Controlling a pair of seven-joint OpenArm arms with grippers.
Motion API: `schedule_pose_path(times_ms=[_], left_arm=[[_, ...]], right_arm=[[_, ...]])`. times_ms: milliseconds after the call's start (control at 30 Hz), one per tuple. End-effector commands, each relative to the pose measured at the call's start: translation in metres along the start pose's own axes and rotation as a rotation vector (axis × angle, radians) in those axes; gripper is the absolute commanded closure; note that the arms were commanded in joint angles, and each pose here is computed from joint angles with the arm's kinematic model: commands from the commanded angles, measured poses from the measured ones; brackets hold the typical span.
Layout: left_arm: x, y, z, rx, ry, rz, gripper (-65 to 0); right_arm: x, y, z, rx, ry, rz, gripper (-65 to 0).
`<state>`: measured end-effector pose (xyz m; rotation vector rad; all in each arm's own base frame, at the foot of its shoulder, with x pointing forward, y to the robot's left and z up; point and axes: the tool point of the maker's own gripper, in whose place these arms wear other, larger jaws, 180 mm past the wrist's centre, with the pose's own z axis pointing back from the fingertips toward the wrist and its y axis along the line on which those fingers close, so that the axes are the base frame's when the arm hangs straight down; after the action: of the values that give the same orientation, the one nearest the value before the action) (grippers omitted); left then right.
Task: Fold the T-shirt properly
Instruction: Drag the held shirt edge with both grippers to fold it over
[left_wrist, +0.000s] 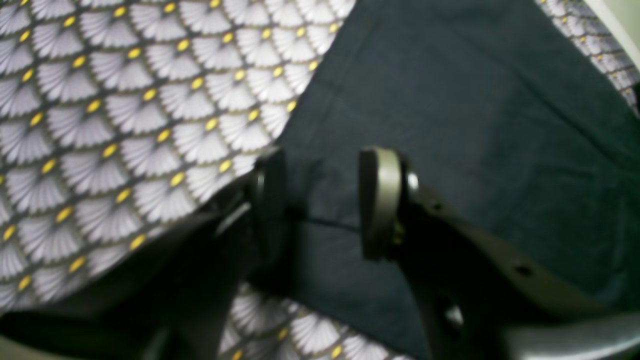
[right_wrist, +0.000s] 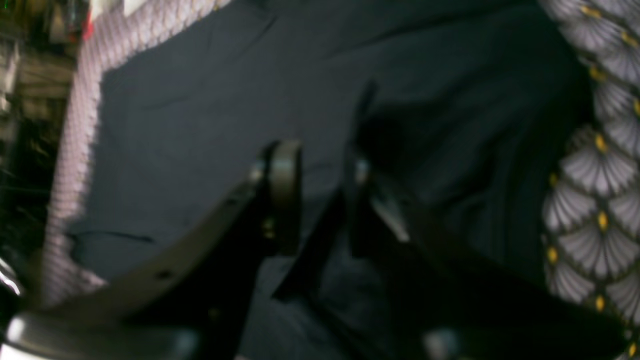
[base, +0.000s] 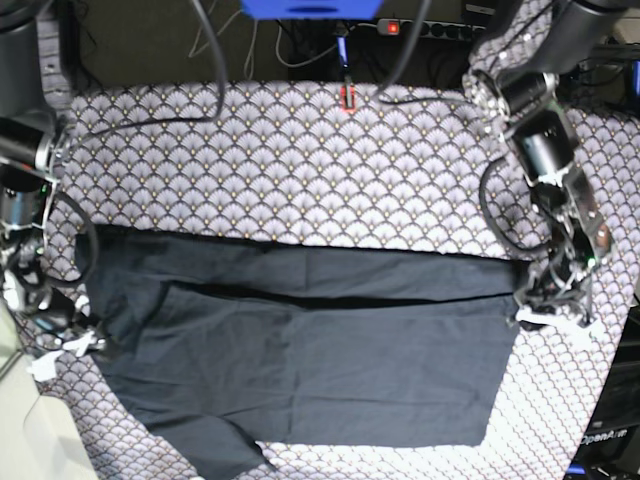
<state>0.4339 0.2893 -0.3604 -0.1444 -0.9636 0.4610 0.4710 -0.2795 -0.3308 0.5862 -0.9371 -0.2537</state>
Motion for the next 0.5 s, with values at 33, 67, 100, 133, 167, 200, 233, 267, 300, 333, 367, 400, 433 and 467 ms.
schedule_pose_path(times_ms=[33, 67, 100, 133, 167, 200, 233, 267, 300, 333, 367, 400, 433, 467], left_arm=[[0.033, -0.006, 0.006, -0.018, -0.085, -0.015, -23.9], [0.033, -0.006, 0.006, -0.017, -0.085, -0.017, -23.9], [0.035, -0.007, 0.008, -0.017, -0.087, -0.022, -23.9], [0.038, -0.008, 0.01, -0.018, -0.095, -0.03, -24.0], [0.035, -0.004, 0.013, -0.011, -0.087, -0.038, -24.2], [0.029, 0.001, 0.016, 0.0, -0.071, -0.039, -24.2], [0.027, 0.005, 0.02, 0.009, -0.067, -0.049, -24.2], [0.023, 0.008, 0.022, 0.016, -0.06, -0.056, -24.3], [0.018, 0.013, 0.026, 0.025, -0.054, -0.065, -25.0], [0.015, 0.014, 0.029, 0.026, -0.056, -0.07, -26.9], [0.014, 0.014, 0.034, 0.015, -0.06, -0.077, -29.7], [0.01, 0.012, 0.038, -0.009, -0.064, -0.081, -33.4], [0.009, 0.01, 0.043, -0.033, -0.072, -0.091, -36.8], [0.007, 0.006, 0.047, -0.064, -0.079, -0.097, -39.7]], right_arm=[[0.033, 0.01, 0.006, 0.032, -0.082, 0.004, -20.2], [0.027, 0.01, 0.004, 0.034, -0.065, 0.0, -20.4], [0.022, 0.01, 0.004, 0.035, -0.045, 0.001, -20.5], [0.019, 0.01, 0.003, 0.033, -0.027, 0.006, -20.6], [0.013, 0.011, 0.002, 0.03, 0.003, 0.015, -20.6], [0.007, 0.01, 0.001, 0.026, 0.035, 0.026, -20.6], [-0.002, 0.006, 0.004, 0.013, 0.073, 0.036, -20.6], [-0.014, -0.001, 0.007, -0.003, 0.108, 0.043, -20.6], [-0.023, -0.006, 0.008, -0.014, 0.136, 0.053, -20.6], [-0.029, -0.009, 0.009, -0.022, 0.158, 0.061, -20.6], [-0.035, -0.01, 0.009, -0.028, 0.177, 0.071, -20.6], [-0.038, -0.015, 0.012, -0.041, 0.195, 0.086, -20.6], [-0.038, -0.02, 0.016, -0.055, 0.208, 0.1, -20.6], [-0.042, -0.025, 0.019, -0.068, 0.224, 0.109, -20.6]])
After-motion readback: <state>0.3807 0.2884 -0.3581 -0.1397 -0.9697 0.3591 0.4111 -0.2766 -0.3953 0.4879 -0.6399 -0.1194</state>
